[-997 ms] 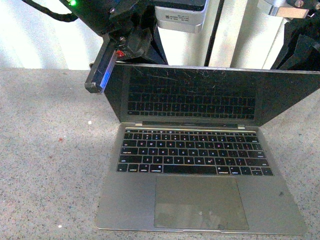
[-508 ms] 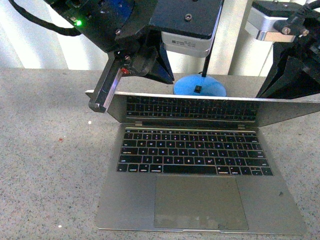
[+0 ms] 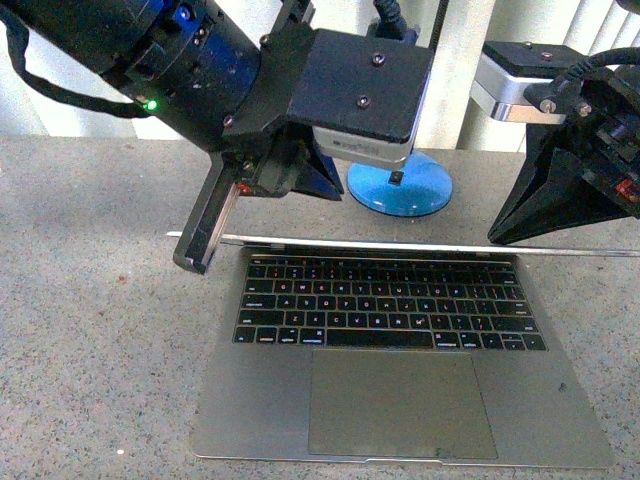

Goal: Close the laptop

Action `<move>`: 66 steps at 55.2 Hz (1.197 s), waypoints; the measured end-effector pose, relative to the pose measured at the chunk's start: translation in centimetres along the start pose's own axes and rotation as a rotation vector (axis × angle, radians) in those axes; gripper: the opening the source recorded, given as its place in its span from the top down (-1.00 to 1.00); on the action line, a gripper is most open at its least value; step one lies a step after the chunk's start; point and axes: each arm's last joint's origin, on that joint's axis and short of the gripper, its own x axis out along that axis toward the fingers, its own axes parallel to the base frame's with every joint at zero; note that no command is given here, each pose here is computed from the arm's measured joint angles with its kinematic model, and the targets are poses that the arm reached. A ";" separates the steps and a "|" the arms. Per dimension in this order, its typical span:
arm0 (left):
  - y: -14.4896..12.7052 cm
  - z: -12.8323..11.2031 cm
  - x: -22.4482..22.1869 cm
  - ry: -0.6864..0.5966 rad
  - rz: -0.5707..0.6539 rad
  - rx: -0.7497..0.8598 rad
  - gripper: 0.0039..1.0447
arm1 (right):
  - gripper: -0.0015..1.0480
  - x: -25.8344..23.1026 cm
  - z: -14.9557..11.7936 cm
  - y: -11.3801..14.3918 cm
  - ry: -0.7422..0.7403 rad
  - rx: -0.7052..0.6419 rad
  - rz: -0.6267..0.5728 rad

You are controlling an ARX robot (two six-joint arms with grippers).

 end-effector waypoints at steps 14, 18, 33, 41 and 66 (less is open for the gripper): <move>-1.8 -0.1 0.7 -0.020 -0.016 0.000 0.94 | 0.94 0.4 -0.3 0.2 -0.001 0.004 0.001; -2.3 -0.1 0.9 -0.022 -0.016 0.001 0.94 | 0.94 0.5 -0.4 0.2 -0.002 0.002 -0.003; -3.5 0.0 1.5 -0.038 -0.019 0.006 0.94 | 0.94 1.5 -0.9 0.3 -0.009 0.013 0.011; -4.1 0.1 1.8 -0.049 -0.026 0.005 0.94 | 0.94 2.1 -1.2 0.3 -0.018 0.021 0.021; -6.2 0.4 2.6 -0.067 -0.052 0.001 0.94 | 0.94 4.6 -1.5 0.6 -0.041 0.030 0.048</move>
